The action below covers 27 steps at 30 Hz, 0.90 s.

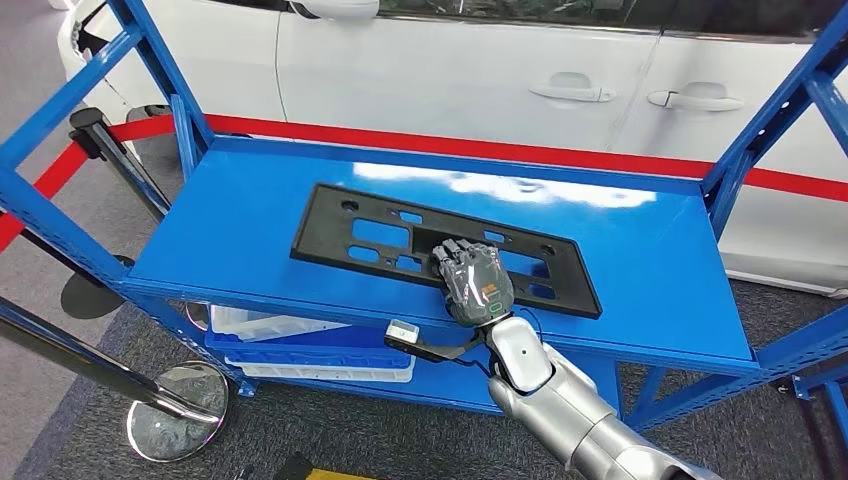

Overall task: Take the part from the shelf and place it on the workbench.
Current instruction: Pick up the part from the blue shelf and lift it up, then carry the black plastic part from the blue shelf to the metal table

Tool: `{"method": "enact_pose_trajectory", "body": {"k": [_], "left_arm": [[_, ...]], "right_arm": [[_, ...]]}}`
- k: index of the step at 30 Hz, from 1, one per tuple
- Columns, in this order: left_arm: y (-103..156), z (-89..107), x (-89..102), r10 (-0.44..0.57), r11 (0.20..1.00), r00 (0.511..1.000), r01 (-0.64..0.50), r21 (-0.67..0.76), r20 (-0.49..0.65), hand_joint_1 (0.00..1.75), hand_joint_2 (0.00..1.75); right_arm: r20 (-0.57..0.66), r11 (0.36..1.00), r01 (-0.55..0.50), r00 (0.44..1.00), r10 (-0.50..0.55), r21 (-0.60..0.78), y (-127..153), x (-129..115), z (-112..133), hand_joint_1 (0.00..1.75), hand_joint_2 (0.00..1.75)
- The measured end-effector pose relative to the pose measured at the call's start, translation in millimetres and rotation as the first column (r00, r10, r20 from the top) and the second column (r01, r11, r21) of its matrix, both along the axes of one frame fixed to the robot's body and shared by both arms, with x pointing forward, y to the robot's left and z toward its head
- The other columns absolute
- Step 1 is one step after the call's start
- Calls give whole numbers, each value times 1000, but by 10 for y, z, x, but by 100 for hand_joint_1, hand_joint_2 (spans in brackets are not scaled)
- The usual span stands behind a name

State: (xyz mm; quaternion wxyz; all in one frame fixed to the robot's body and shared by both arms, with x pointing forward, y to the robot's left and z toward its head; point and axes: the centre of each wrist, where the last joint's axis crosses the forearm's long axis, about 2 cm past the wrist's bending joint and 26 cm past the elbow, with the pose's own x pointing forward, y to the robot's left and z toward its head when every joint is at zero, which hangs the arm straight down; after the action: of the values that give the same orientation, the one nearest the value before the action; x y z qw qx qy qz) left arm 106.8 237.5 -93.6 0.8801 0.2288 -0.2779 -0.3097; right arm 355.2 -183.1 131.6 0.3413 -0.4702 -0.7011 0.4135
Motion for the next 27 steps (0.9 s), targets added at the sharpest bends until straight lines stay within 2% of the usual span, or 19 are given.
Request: {"method": "enact_pose_trajectory", "body": {"k": [6, 12, 18, 27], "left_arm": [[-5, -11, -37, -27, 999, 1000, 27, -33, 3, 0, 175], [-23, -19, -65, -62, 995, 998, 62, -73, 0, 0, 175], [-6, -24, -65, -82, 992, 997, 81, -99, -4, 0, 175], [-6, -24, -63, -85, 991, 996, 84, -102, -4, 0, 175]], "right_arm": [[137, 964, -141, 984, 112, 226, 77, -47, 389, 175, 175], [239, 835, -267, 956, 168, 481, 153, -182, 757, 175, 175], [390, 755, -400, 897, 207, 520, 177, -363, 1077, 175, 175], [457, 716, -444, 868, 194, 539, 151, -501, 1244, 175, 175]]}}
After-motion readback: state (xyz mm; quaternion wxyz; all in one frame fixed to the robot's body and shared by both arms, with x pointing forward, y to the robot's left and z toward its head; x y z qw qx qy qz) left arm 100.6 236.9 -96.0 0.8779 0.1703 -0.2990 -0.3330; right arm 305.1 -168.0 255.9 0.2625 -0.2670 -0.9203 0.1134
